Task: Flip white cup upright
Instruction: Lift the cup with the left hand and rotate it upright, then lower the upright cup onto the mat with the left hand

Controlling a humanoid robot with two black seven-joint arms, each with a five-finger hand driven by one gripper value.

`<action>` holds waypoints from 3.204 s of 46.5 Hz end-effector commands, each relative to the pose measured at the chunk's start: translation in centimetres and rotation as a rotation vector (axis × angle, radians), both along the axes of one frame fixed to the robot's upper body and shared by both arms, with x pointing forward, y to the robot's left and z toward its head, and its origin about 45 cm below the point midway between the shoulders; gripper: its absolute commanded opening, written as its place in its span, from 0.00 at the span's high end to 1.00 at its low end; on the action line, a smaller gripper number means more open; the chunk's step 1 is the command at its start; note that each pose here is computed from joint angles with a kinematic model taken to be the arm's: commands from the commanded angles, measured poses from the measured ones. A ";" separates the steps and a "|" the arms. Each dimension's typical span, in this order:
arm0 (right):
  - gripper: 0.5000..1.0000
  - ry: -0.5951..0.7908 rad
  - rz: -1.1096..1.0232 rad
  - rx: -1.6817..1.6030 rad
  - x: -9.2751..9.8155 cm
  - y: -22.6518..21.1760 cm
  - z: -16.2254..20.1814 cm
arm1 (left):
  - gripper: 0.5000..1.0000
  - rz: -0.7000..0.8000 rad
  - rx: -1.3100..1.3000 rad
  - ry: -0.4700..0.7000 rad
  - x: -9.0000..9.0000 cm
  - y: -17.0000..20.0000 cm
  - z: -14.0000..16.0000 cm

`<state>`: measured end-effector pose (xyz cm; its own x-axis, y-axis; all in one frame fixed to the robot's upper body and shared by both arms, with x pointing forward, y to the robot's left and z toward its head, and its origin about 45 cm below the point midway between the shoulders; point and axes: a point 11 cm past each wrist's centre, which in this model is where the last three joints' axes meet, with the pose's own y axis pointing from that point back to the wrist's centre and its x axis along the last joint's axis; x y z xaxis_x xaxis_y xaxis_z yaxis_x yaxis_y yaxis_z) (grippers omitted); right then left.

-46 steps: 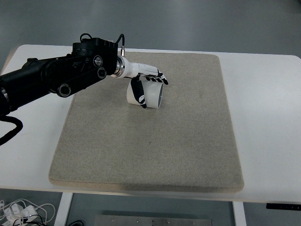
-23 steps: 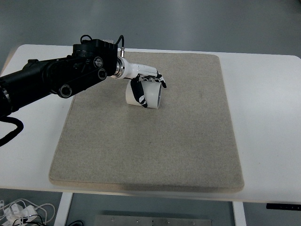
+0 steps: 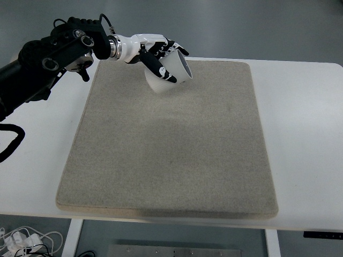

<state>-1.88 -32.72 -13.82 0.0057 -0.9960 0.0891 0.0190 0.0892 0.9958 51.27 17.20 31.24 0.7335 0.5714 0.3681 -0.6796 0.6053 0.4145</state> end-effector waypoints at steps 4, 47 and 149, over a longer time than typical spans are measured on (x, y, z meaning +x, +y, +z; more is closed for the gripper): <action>0.10 0.000 0.000 0.000 0.0 0.0 0.0 | 0.86 0.032 -0.215 -0.013 0.6 1.0 1.3; 0.10 0.000 0.000 0.000 0.0 0.0 0.0 | 0.80 0.158 -0.769 -0.104 -2.4 6.7 -5.7; 0.10 0.000 0.000 0.000 0.0 0.0 0.0 | 0.01 0.296 -0.530 -0.138 -4.9 2.8 -13.9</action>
